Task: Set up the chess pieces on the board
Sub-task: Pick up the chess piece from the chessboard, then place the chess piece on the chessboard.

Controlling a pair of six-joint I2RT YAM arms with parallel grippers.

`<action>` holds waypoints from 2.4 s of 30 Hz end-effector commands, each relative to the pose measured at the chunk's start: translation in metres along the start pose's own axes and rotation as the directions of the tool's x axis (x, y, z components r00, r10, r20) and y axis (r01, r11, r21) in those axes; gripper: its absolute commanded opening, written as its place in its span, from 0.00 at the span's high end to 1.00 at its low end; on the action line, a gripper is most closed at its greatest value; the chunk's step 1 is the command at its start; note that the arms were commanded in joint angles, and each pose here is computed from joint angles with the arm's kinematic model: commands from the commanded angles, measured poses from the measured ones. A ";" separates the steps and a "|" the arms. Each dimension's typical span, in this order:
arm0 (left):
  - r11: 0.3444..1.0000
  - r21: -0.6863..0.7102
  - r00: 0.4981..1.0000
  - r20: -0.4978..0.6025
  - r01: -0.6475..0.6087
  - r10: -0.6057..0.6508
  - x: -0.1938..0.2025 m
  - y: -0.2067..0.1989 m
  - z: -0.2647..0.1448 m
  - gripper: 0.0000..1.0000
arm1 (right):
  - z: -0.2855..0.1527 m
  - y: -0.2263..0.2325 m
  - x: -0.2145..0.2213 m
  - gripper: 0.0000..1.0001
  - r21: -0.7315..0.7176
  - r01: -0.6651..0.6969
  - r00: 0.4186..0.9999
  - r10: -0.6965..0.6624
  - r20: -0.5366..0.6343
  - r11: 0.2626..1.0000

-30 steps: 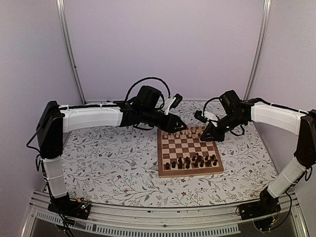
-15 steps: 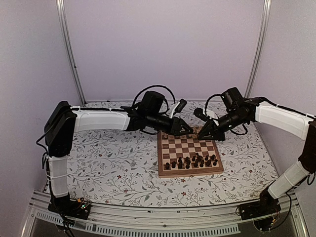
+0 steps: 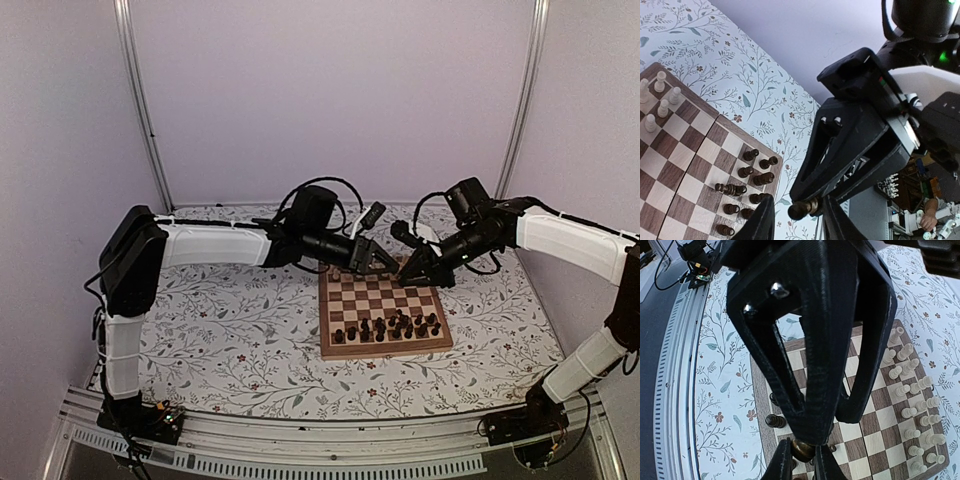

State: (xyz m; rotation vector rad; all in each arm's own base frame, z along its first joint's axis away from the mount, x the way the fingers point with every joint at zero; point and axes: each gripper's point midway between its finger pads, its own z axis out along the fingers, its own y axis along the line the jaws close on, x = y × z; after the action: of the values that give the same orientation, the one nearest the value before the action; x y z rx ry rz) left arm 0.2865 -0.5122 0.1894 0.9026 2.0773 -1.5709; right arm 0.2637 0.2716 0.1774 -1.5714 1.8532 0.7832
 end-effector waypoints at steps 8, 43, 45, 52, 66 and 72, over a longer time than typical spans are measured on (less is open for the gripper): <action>0.997 0.082 1.000 -0.020 -0.003 0.005 0.000 -0.010 0.008 0.73 | 0.000 0.001 -0.005 0.90 0.003 0.011 1.000 -0.011 0.005 1.000; 0.634 -0.565 0.845 -0.425 -0.528 0.324 0.066 0.057 -0.089 0.95 | -0.032 -0.061 0.040 0.37 0.226 -0.179 0.983 0.167 0.072 0.958; 0.627 -0.543 0.823 -0.453 -0.559 0.343 0.073 0.055 -0.080 0.95 | -0.029 -0.063 0.044 0.37 0.230 -0.183 0.983 0.174 0.061 0.956; 0.619 -0.519 0.794 -0.516 -0.589 0.323 0.091 0.069 -0.059 0.95 | -0.023 -0.062 0.054 0.37 0.224 -0.193 0.981 0.189 0.038 0.955; 0.686 -0.433 0.777 -0.543 -0.585 0.319 0.104 0.074 -0.026 0.94 | -0.017 -0.059 0.062 0.37 0.202 -0.196 0.980 0.197 0.017 0.960; 0.704 -0.409 0.769 -0.560 -0.580 0.308 0.112 0.076 -0.023 0.93 | -0.015 -0.059 0.064 0.37 0.193 -0.200 0.979 0.202 0.010 0.961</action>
State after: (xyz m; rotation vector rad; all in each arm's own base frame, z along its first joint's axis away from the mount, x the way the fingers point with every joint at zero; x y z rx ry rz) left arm 0.2689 -0.4417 0.0747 1.4391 2.1738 -0.4104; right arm 0.3156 0.2111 0.1443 -1.2705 2.0343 0.6431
